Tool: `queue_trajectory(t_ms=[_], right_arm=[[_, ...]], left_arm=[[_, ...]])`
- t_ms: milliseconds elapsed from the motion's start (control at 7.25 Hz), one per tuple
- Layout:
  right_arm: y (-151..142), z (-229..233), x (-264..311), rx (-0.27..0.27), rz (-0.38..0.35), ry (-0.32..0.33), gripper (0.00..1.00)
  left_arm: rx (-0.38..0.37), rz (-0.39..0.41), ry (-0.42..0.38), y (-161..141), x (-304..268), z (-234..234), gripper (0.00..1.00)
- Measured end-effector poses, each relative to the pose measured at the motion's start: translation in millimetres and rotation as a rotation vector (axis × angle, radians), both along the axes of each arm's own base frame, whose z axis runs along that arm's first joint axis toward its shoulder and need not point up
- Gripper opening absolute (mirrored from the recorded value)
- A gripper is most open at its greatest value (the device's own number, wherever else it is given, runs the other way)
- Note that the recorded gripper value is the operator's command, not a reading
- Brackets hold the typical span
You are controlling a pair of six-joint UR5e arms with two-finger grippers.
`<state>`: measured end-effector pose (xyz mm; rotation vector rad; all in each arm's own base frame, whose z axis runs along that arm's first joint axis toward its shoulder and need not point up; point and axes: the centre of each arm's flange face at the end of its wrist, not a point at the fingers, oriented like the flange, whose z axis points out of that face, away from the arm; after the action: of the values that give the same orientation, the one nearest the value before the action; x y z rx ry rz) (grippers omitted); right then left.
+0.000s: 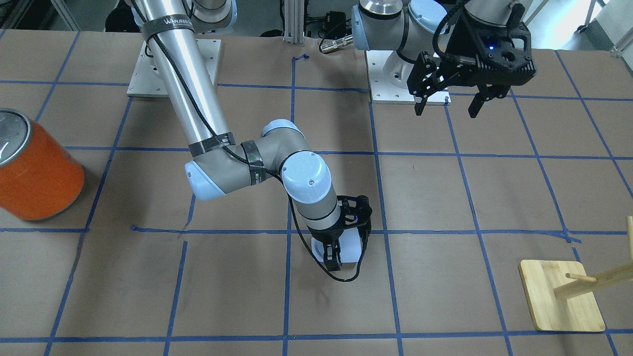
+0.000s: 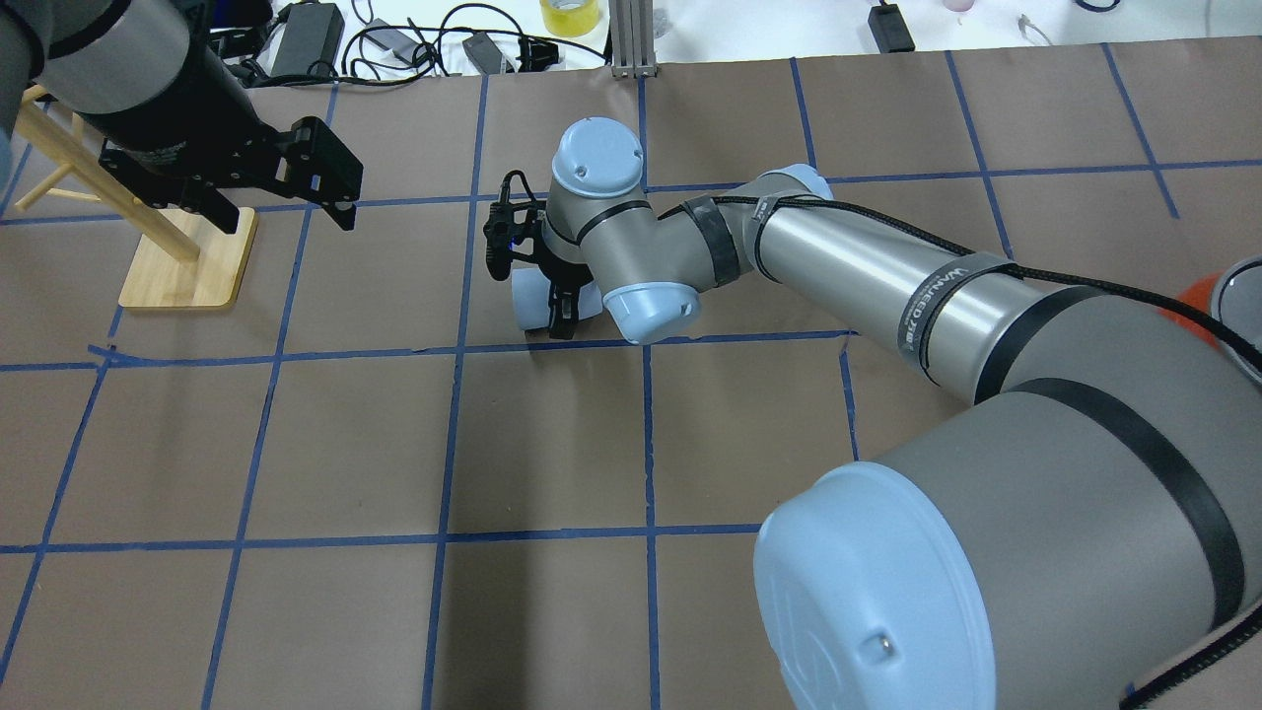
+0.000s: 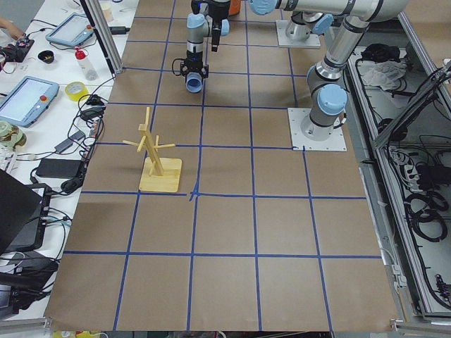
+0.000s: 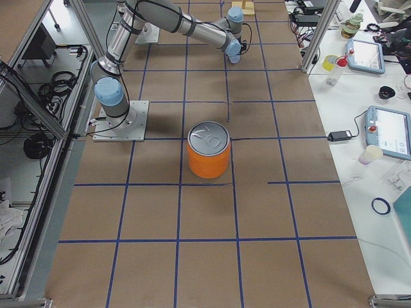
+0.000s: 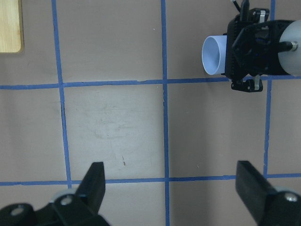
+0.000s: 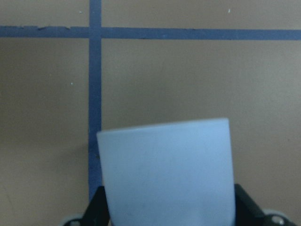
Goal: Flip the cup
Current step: 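Carry the cup with the right gripper toward the left arm's side, then set the cup on its side, open the right gripper and withdraw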
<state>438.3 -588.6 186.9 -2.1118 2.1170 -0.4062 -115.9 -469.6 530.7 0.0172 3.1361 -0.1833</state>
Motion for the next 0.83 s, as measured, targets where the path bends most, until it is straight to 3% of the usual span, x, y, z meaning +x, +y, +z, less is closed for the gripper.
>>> queue_trajectory(t_ms=[414,552,828], right_arm=[[-3,42,-5,-0.058,-0.039,0.007,1.00],[1,68,-14,-0.073,-0.116,0.031,1.00],[5,121,-57,-0.033,-0.398,0.107,1.00]], left_arm=[[0.002,0.032,0.002,-3,10,0,1.00],[0.005,0.036,0.011,-3,10,0,1.00],[0.020,0.100,0.058,-4,7,-6,1.00]])
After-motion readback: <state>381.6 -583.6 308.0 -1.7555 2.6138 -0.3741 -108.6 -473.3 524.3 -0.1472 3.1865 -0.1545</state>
